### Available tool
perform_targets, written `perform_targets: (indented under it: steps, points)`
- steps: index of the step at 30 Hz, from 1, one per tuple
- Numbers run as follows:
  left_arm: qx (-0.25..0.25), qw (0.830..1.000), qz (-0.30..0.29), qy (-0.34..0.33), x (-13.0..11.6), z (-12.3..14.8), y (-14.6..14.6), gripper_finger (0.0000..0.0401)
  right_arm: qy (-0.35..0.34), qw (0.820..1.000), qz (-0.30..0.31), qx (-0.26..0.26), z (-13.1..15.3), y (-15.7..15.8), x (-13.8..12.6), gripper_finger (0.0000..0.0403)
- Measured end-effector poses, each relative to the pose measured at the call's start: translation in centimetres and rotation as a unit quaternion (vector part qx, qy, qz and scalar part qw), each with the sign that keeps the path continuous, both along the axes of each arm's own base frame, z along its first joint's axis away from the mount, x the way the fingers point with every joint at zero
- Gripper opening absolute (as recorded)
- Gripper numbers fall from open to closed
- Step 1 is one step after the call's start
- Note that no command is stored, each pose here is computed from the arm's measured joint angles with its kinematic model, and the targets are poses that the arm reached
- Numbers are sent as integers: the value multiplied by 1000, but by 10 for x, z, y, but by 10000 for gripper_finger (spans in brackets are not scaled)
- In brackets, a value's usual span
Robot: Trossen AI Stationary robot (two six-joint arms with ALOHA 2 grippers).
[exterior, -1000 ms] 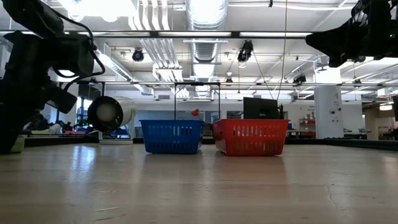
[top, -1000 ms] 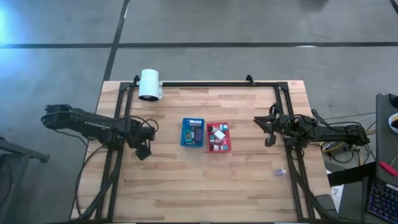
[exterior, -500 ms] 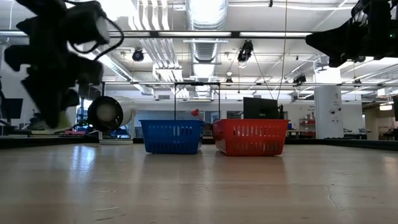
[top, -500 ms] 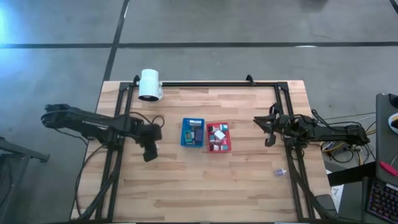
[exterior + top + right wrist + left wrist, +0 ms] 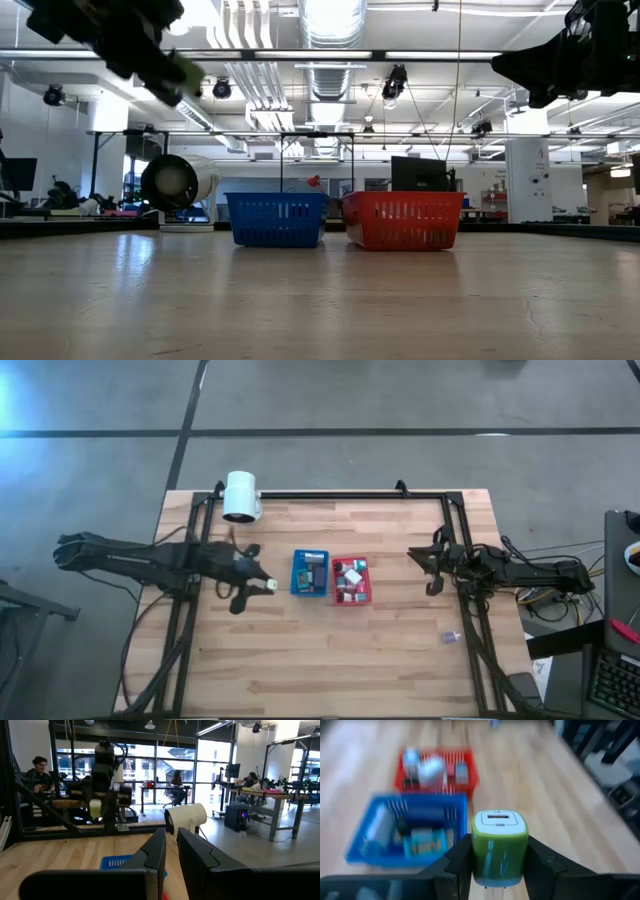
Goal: Pick & Place Office items
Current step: Put the green adaptor into the red bin
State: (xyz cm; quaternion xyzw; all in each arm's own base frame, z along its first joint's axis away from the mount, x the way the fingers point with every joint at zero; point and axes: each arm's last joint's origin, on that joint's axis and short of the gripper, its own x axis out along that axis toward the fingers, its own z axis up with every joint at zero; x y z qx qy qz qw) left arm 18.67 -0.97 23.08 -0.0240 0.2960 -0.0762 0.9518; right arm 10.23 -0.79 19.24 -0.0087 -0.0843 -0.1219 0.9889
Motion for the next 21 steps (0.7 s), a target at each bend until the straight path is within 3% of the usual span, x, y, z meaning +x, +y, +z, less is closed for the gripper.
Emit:
perform_targets:
  steps: [8,16,21]
  points:
    - [58,988,11,-145,-35,14,3,130,0,1000,0,1,0,0,0,43]
    - [82,963,44,-253,-63,-17,6,130,-1,1000,-1,2,0,0,0,43]
    - [92,953,81,-276,-72,-41,9,130,-2,1000,-1,2,0,0,0,43]
